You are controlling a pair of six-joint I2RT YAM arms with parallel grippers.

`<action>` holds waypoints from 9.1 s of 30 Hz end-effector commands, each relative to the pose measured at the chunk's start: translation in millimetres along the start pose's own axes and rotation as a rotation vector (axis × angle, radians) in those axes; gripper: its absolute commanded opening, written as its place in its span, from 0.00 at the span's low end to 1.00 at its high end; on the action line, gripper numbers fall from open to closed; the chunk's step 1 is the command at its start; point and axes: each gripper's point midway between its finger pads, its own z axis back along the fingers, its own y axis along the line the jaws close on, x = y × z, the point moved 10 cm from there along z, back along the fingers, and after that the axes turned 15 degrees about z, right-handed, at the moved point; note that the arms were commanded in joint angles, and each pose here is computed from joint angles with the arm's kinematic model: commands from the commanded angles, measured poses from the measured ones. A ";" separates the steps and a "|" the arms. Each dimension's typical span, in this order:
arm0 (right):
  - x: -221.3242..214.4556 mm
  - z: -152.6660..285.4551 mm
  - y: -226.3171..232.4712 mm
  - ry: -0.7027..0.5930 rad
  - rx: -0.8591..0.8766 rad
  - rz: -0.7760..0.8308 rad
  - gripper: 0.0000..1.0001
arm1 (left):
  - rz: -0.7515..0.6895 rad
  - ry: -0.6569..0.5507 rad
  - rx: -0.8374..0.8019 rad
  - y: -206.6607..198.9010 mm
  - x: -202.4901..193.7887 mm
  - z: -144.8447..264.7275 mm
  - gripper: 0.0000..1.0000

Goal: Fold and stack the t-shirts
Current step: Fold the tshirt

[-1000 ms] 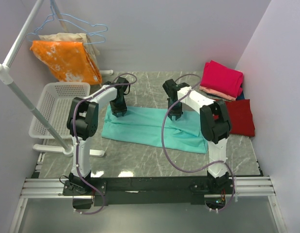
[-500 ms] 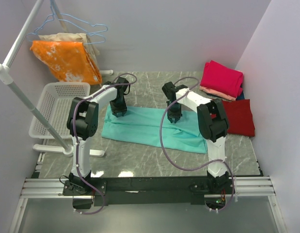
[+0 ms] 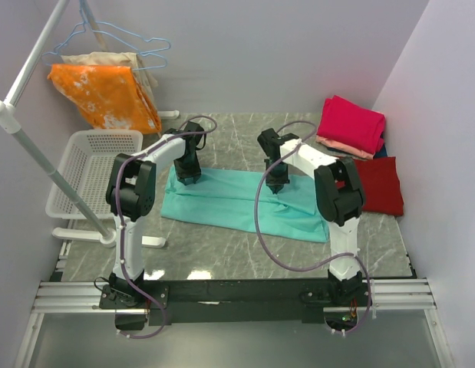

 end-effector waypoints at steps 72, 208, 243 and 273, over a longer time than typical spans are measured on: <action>97.1 16.8 -139.1 -0.120 -0.034 -0.319 0.24 | 0.087 0.024 -0.010 -1.3 39.7 -16.3 0.43; 36.5 9.7 -136.2 -0.059 0.004 -0.462 0.24 | 0.041 -0.045 0.041 3.9 29.4 -5.4 0.44; 27.3 -10.0 -184.3 -0.085 0.019 -0.576 0.29 | 0.022 -0.036 0.051 1.1 32.7 -10.8 0.45; 56.7 64.4 -195.1 -0.293 0.044 -0.564 0.00 | 0.033 -0.053 0.053 0.8 34.8 -7.7 0.45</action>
